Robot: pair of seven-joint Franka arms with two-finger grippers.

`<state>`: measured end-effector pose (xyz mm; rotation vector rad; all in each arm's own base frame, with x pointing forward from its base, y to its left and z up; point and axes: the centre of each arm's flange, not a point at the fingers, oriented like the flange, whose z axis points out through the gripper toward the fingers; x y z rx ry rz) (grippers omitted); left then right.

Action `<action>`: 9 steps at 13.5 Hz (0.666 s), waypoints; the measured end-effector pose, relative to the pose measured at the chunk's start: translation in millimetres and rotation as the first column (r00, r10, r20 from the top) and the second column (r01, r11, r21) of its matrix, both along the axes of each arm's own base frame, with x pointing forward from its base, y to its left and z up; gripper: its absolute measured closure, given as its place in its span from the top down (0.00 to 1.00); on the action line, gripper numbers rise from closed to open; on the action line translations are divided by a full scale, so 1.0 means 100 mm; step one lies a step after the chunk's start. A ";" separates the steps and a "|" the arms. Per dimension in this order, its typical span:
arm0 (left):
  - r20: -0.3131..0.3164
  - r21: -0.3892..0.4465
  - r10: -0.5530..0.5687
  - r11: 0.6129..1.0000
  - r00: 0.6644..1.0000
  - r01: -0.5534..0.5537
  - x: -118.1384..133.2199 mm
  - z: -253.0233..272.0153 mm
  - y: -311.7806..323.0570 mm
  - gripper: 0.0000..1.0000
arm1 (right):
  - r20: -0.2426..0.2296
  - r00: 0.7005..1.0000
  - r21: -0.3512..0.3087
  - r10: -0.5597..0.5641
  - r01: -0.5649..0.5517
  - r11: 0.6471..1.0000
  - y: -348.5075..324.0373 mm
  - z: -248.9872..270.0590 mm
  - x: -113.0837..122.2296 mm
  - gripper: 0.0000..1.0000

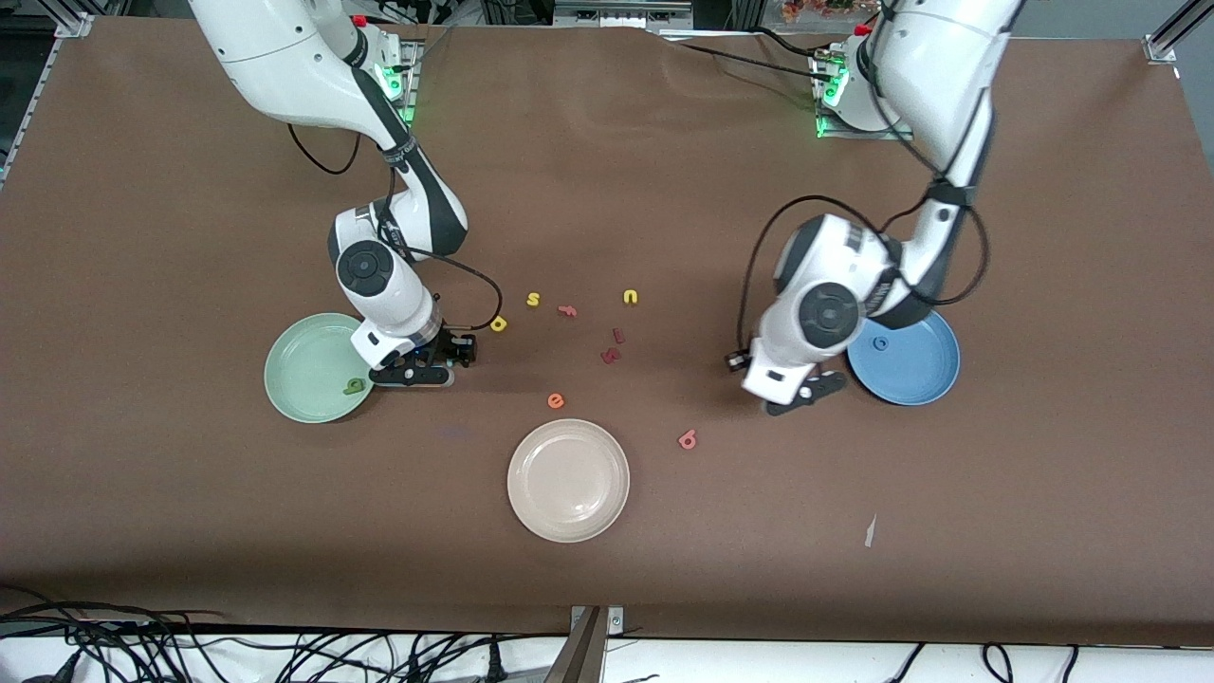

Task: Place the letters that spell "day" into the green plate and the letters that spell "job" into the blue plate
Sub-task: 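Lower the cyan letter onto the blue plate and open the left gripper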

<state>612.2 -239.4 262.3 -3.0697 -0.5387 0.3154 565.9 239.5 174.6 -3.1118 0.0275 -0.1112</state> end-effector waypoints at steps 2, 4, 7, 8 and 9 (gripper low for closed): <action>-0.017 -0.024 -0.085 0.996 0.996 0.084 -0.01 0.04 0.51 0.11 | 0.008 1.000 0.002 -0.002 0.002 1.000 -0.02 0.00 -0.01 0.59; -0.037 -0.055 -0.169 0.984 0.985 0.167 -0.06 -0.01 1.04 0.11 | 0.013 1.000 0.003 -0.004 0.004 1.000 -0.04 0.02 -0.02 0.41; -0.061 -0.090 -0.292 0.954 0.954 0.286 -0.14 -0.14 1.69 0.11 | 0.017 1.000 0.003 -0.004 0.004 1.000 -0.05 0.04 -0.02 0.26; -0.072 -0.084 -0.332 0.942 0.940 0.326 -0.17 -0.18 1.87 0.11 | 0.016 1.000 0.003 -0.004 0.004 1.000 -0.05 0.04 -0.03 0.21; -0.084 -0.078 -0.373 0.927 0.924 0.367 -0.21 -0.22 2.00 0.11 | 0.017 1.000 0.003 -0.001 0.001 1.000 -0.05 0.04 -0.03 0.21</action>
